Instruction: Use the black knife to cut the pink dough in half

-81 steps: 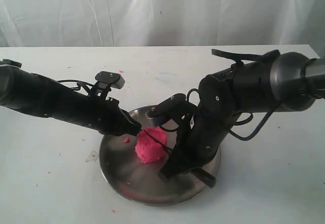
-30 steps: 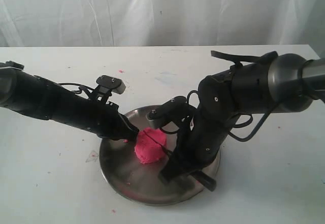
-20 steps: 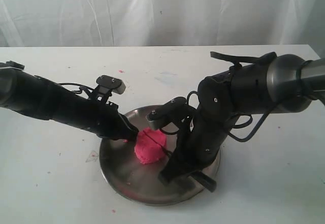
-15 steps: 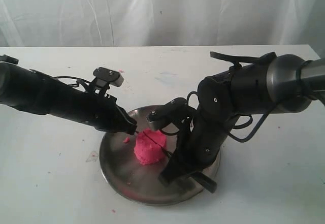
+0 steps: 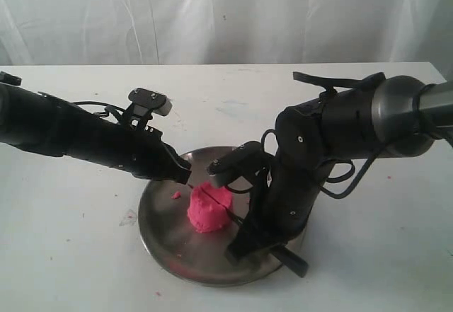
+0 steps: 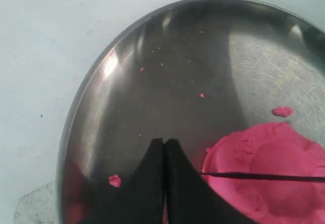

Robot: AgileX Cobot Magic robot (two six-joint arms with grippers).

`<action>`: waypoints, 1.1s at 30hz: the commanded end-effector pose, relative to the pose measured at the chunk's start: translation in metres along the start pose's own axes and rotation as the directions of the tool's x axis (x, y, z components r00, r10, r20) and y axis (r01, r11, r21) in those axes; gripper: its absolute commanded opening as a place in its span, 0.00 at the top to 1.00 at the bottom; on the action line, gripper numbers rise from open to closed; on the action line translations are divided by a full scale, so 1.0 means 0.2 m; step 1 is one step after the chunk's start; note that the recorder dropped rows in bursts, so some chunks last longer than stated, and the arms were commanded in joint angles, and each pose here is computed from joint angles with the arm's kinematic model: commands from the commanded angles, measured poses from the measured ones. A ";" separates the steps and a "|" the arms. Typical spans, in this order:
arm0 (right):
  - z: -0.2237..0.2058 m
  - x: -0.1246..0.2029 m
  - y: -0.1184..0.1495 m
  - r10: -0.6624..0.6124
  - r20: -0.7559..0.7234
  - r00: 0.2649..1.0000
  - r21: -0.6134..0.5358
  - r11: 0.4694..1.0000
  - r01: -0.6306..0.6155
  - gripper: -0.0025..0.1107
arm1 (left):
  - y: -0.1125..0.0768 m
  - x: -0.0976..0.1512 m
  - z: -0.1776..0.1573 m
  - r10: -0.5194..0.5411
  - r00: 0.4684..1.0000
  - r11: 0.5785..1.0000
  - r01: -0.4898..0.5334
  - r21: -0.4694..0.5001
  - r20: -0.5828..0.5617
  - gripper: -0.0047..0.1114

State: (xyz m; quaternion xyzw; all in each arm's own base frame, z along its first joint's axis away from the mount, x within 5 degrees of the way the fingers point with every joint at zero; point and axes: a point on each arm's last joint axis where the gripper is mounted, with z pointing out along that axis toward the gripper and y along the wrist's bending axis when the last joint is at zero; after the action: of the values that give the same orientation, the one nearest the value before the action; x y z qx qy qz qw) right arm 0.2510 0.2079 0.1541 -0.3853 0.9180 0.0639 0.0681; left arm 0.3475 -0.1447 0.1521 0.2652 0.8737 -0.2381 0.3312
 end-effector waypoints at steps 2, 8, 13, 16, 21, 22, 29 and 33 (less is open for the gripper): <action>-0.01 0.02 0.01 -0.014 -0.037 0.999 -0.012 1.000 0.014 0.93 | -0.02 0.00 -0.01 -0.002 1.000 1.000 0.002 0.010 0.007 0.96; -0.01 0.03 0.01 -0.016 -0.059 0.998 -0.013 1.000 0.015 0.93 | -0.02 0.00 -0.01 -0.002 1.000 1.000 0.002 0.012 0.007 0.96; -0.05 0.03 0.00 -0.020 -0.077 0.997 0.012 1.000 0.021 0.93 | -0.02 0.00 -0.01 -0.002 1.000 1.000 0.002 0.016 0.008 0.96; -0.07 0.03 0.00 -0.014 -0.091 0.996 0.023 1.000 0.016 0.93 | -0.02 0.00 -0.01 -0.002 1.000 1.000 0.002 0.016 0.008 0.96; -0.07 0.04 0.00 -0.009 -0.111 0.994 0.020 1.000 0.011 0.93 | -0.02 0.00 -0.01 -0.002 1.000 1.000 0.002 0.018 0.008 0.96; -0.07 0.04 0.00 -0.009 -0.107 0.994 0.021 1.000 0.011 0.93 | -0.02 0.00 -0.01 -0.002 1.000 1.000 0.002 0.018 0.008 0.96; -0.03 0.03 0.00 -0.018 -0.112 0.994 0.014 1.000 0.020 0.93 | -0.02 0.00 -0.01 -0.002 1.000 1.000 0.002 0.023 0.008 0.96; 0.00 0.03 0.00 -0.022 -0.131 0.991 0.010 1.000 0.023 0.93 | -0.02 0.00 -0.01 -0.002 1.000 1.000 0.002 0.023 0.008 0.96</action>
State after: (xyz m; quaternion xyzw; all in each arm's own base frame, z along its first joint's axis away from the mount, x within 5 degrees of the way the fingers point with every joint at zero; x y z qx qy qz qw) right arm 0.2467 0.2016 0.1551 -0.3906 0.9198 0.0351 0.0126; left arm 0.3473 -0.1448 0.1521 0.2656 0.8734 -0.2390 0.3309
